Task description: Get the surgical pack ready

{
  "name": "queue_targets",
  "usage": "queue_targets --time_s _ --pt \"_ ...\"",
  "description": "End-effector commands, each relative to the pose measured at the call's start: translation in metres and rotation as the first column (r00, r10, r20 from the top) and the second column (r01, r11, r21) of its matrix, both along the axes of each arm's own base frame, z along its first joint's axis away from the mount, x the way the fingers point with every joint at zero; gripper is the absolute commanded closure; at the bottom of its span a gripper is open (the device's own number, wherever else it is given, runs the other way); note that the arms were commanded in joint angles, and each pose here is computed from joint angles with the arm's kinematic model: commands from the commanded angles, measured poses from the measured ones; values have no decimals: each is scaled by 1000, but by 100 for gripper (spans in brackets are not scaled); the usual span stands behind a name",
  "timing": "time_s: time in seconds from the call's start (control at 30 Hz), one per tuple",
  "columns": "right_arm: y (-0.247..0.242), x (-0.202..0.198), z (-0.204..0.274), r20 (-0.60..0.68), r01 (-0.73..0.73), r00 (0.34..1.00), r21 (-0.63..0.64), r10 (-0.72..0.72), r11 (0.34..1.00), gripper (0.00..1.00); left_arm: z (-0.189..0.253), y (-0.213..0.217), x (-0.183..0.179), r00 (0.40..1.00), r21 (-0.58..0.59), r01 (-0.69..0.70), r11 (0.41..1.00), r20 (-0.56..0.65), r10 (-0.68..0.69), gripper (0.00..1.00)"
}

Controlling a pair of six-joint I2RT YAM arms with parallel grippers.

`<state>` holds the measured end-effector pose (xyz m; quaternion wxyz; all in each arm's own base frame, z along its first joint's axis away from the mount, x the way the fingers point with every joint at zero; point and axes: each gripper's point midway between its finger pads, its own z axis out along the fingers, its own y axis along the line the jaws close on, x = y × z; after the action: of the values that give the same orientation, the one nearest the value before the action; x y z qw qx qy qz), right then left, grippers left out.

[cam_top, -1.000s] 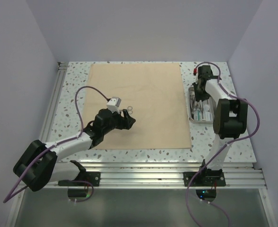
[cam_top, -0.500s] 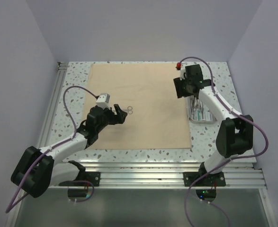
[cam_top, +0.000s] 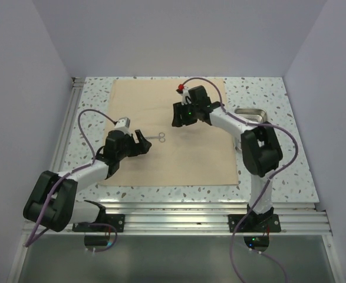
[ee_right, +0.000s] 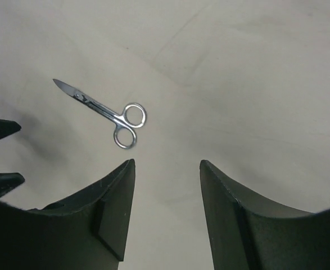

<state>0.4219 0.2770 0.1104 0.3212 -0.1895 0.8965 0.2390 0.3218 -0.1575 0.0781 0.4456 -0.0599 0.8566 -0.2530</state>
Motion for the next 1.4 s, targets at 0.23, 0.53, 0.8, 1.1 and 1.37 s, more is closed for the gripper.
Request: queue_targets --time_s 0.23,0.53,0.8,1.1,1.37 --pt "121 8 -11 -85 -124 985 263 151 957 47 -8 1 13 1000 -48 -3 999 -31 2 30" --pt "133 16 -51 -151 -140 972 227 177 964 50 -26 -3 18 996 -49 13 999 -88 -18 46" --pt "125 -24 -67 -223 -188 949 173 224 967 58 -36 -3 19 992 -40 9 999 -124 -14 64" --pt "115 -65 -59 -285 -230 922 146 263 962 62 -44 1 19 989 -12 -7 1000 -146 6 76" --pt "113 -107 -62 -377 -260 876 154 300 953 62 -45 3 20 989 -3 -14 1000 -145 14 77"
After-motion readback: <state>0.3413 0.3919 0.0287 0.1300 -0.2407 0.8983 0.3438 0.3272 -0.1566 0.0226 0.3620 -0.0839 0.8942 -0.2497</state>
